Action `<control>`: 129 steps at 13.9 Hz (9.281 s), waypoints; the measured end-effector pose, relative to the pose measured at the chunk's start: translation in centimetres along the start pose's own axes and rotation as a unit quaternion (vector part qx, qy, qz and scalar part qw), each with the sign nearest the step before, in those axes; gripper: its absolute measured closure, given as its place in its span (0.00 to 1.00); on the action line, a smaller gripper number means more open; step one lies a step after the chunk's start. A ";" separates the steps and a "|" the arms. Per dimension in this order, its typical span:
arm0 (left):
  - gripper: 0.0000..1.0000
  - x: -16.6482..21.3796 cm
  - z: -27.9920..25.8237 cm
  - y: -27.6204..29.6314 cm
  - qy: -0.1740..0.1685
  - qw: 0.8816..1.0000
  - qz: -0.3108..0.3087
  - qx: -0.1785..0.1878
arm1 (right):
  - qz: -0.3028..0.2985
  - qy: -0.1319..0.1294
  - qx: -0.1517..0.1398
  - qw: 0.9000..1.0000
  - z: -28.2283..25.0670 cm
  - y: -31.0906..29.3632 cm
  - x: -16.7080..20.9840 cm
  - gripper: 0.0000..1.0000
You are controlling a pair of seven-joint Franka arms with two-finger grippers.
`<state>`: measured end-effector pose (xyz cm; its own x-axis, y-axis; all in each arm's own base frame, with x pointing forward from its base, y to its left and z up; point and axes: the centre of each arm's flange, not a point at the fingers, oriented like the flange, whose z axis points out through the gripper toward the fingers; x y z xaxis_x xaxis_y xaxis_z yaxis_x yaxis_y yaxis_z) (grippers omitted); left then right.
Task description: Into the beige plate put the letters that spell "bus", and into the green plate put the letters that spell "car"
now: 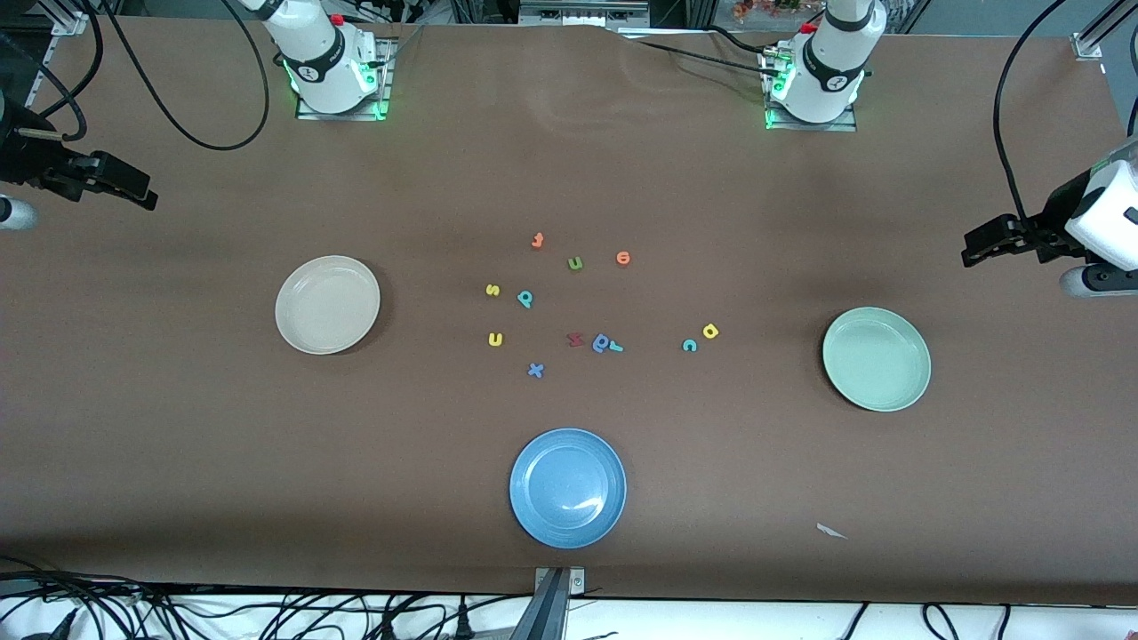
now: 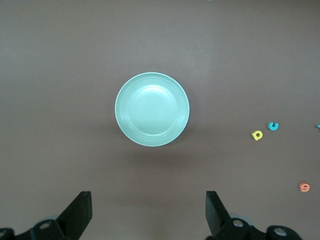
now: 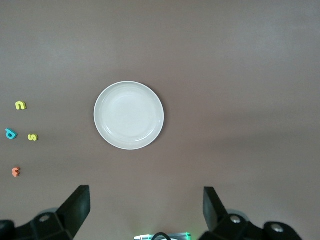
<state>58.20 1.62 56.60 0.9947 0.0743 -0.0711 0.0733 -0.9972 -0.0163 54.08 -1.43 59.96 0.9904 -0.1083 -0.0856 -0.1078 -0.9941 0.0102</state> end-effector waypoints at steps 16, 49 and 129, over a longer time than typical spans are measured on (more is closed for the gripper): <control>0.00 0.0 0.0 0.0 0.000 1.000 0.000 0.000 | 0.001 0.000 0.000 1.000 0.0 0.1 0.0 0.00; 0.00 0.0 0.0 0.0 0.000 1.000 0.000 0.000 | 0.001 0.000 0.000 1.000 0.0 0.1 0.0 0.00; 0.72 0.5 38.8 31.8 0.026 0.999 0.004 -0.030 | 0.106 0.044 0.032 0.993 41.6 -39.8 2.0 0.75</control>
<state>58.23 -29.59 17.36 0.9976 0.0672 -0.0181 0.0679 -0.9967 0.0444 56.78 37.88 17.90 0.9480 -0.3184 -0.0014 -0.3181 -0.9470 -0.0457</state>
